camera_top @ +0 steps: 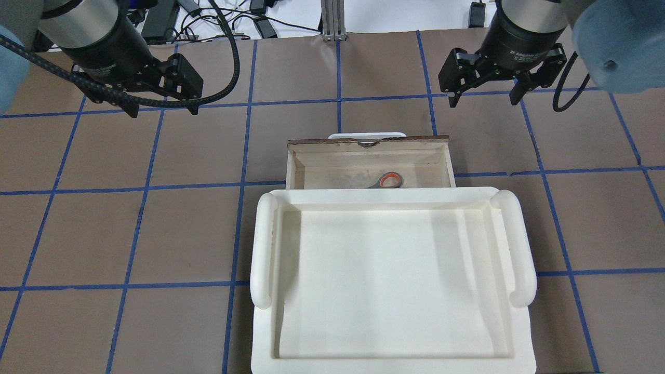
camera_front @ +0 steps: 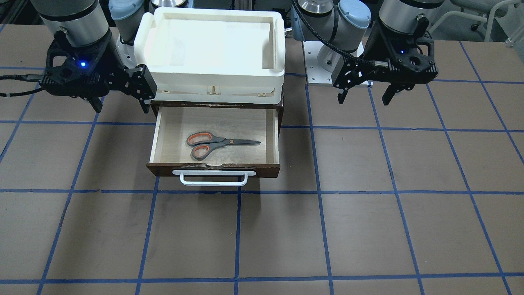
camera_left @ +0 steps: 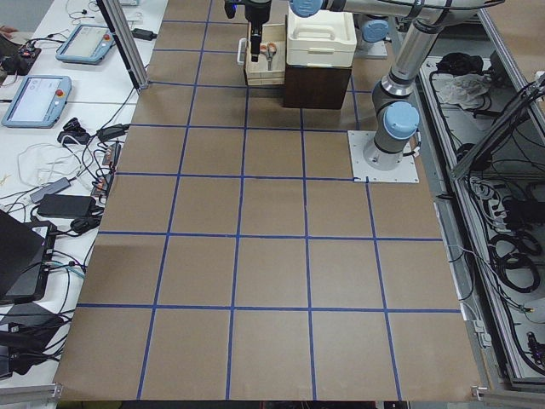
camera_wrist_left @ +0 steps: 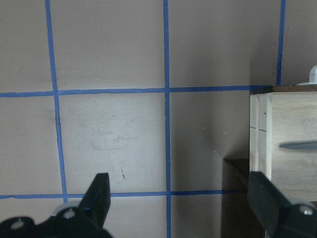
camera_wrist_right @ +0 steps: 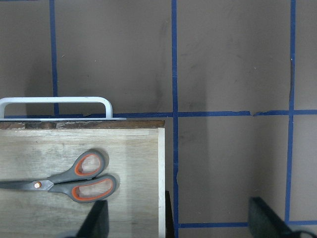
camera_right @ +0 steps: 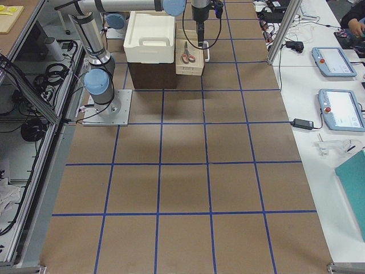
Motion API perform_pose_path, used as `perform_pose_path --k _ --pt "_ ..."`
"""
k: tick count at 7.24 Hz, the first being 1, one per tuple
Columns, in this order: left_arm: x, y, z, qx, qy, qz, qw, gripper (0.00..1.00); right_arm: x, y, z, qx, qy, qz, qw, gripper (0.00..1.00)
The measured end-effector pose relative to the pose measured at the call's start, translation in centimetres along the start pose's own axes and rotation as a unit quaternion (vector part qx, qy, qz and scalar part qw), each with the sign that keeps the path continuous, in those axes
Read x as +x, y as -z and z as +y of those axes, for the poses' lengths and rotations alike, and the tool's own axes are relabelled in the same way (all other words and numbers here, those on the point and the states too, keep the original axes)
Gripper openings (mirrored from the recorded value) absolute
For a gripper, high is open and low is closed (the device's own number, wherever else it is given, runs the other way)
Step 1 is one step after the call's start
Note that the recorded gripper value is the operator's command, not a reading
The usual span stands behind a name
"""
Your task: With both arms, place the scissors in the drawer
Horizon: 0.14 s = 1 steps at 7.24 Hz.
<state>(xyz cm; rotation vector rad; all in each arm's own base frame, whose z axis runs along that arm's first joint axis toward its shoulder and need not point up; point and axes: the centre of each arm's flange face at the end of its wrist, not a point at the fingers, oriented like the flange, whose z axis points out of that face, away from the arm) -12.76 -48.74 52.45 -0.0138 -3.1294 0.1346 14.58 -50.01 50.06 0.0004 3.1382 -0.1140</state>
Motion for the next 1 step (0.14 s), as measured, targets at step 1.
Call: perform_pose_path --k 1 --pt "-0.01 0.12 0.07 0.001 0.000 -0.001 1.0000 1.00 0.00 0.00 0.00 0.000 0.001 0.000 1.0000 1.00"
